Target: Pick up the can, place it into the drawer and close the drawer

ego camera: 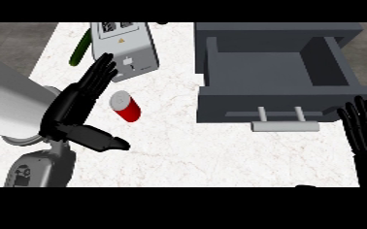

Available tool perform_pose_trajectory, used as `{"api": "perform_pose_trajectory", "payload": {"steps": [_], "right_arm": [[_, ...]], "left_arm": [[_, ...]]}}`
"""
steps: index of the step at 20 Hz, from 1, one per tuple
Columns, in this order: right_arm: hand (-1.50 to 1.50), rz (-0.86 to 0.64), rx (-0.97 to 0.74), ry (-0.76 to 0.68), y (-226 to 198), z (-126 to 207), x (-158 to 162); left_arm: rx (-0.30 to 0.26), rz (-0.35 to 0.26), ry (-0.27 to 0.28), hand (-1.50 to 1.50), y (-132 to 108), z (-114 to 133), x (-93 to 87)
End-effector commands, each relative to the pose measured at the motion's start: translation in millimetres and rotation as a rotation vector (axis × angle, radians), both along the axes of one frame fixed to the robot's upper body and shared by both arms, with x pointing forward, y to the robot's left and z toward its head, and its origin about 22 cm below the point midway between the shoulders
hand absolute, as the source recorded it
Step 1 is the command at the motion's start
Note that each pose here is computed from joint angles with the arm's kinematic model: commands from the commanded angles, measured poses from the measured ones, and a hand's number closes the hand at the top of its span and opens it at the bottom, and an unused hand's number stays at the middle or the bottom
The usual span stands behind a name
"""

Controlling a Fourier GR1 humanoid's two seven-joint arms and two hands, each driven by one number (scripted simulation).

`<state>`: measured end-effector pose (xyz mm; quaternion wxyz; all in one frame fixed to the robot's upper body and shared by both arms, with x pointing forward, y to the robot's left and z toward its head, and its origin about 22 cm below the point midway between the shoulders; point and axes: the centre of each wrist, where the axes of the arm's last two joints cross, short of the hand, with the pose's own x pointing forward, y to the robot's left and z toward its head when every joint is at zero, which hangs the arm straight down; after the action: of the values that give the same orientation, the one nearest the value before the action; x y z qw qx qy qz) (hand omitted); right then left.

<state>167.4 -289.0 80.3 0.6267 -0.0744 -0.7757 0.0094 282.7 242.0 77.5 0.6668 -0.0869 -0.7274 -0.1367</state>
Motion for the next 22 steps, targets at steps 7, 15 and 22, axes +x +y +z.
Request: {"api": "perform_pose_trajectory", "payload": {"steps": [7,15,22], "right_arm": [[-1.5,0.004,0.012,0.013,-19,-1,-4],[-1.5,-0.002,0.005,-0.003,1,-2,-8],[-1.5,-0.01,0.008,-0.013,-6,3,17]], "left_arm": [[0.023,0.045,0.007,-1.5,-15,-42,16.0],[0.02,0.084,0.03,-1.5,19,-80,34.9],[0.04,0.081,0.046,-1.5,38,-103,27.2]]}}
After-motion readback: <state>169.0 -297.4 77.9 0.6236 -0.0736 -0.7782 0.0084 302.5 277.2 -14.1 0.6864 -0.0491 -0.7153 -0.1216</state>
